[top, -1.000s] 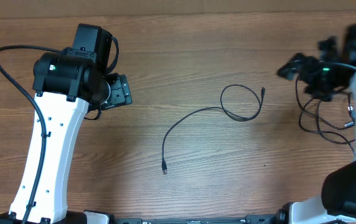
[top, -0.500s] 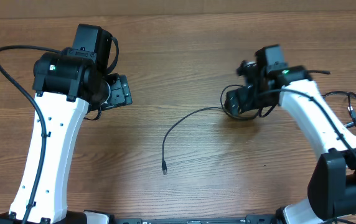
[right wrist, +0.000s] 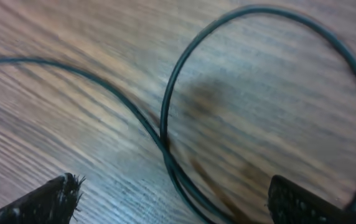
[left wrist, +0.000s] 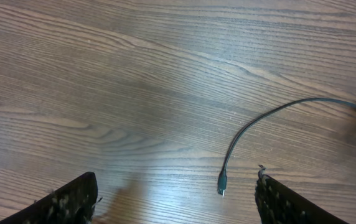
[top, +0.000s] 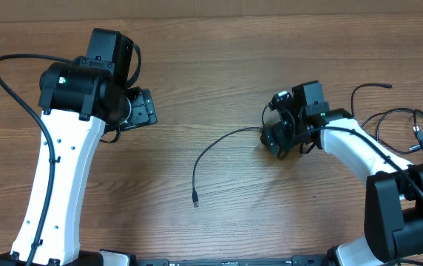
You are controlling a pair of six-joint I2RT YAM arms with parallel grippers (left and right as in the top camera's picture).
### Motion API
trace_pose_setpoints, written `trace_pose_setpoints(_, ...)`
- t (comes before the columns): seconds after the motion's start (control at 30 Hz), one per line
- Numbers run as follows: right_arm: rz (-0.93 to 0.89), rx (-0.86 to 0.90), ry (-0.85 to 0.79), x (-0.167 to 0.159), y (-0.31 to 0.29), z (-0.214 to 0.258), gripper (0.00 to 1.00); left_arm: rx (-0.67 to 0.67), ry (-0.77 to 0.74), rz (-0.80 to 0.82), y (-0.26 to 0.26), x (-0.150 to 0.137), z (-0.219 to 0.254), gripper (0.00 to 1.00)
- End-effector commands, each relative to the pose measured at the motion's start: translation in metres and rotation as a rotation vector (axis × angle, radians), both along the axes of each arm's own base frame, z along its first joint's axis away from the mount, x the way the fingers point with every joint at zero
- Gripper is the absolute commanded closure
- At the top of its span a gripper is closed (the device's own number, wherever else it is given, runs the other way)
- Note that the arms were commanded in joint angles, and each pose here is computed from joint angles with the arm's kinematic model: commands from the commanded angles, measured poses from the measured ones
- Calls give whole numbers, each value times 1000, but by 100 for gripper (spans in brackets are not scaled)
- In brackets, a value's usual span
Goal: Untangle cables
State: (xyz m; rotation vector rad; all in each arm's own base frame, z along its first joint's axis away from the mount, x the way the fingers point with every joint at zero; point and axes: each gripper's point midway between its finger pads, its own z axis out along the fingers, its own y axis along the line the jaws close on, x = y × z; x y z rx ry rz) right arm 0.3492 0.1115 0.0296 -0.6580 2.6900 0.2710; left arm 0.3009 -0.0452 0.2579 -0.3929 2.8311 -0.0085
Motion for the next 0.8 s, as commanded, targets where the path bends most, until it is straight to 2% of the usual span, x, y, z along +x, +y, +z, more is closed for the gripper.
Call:
trace_pose_setpoints(0.0,14,3,-2,-5,0,-9,6,-9,-26,6,0,1,7,19)
trace_pose_setpoints(0.5,13,-9,57,-30,-5,-32,10,-7,-18,6,0,-1,7,19)
trace_pose_setpoints(0.63,-13,-2,67,-31,-5,-33,23,-7,-18,6,0,-1,7,19)
trace_pose_setpoints(0.77,-44,6,77,-31,-5,-33,49,-7,-18,6,0,-1,7,19)
